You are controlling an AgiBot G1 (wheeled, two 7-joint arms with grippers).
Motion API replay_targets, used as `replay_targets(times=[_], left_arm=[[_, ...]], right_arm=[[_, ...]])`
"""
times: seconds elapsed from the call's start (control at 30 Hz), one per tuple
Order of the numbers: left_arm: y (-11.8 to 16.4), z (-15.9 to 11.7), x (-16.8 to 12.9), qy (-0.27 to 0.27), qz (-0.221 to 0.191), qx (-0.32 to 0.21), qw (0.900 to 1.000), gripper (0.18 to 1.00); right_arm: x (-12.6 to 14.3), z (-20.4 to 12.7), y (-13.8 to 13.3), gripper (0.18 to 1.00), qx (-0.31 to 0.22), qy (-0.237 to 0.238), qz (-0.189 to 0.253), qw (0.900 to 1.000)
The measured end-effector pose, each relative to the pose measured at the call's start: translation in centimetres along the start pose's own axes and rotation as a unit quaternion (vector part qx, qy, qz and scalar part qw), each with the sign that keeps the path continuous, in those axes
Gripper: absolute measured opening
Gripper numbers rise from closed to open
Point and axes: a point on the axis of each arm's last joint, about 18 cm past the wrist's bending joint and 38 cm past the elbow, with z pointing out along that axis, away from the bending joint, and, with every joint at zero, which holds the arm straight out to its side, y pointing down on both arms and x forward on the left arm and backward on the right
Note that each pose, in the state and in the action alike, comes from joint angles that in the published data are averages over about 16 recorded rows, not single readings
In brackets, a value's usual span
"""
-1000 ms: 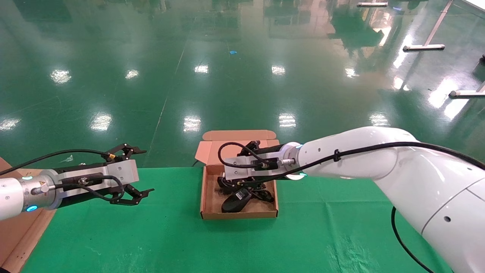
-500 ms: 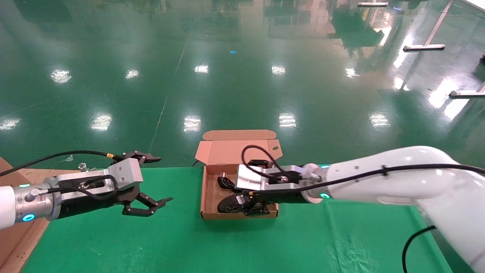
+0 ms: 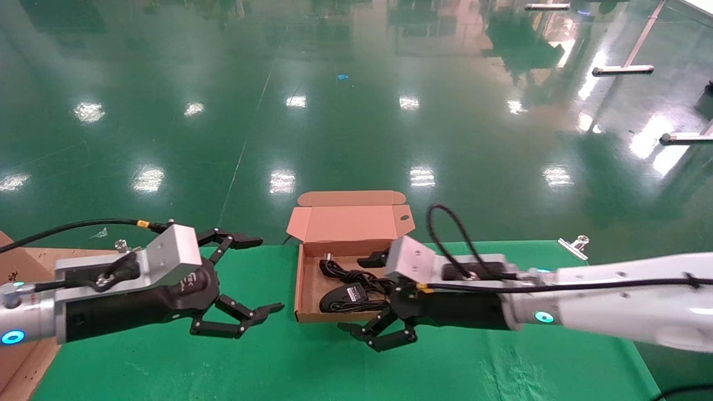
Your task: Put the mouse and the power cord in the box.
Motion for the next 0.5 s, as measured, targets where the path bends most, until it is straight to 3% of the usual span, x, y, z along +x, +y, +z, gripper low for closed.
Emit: replay_targets(times=[0.5], left_arm=[[-4.1, -2.7, 3.1, 0.070, -0.061, 0.099, 0.9908, 1.001]], right_arm=[[-3.1, -8.7, -1.6, 1.000, 0.108, -0.025, 0.067, 0.992]])
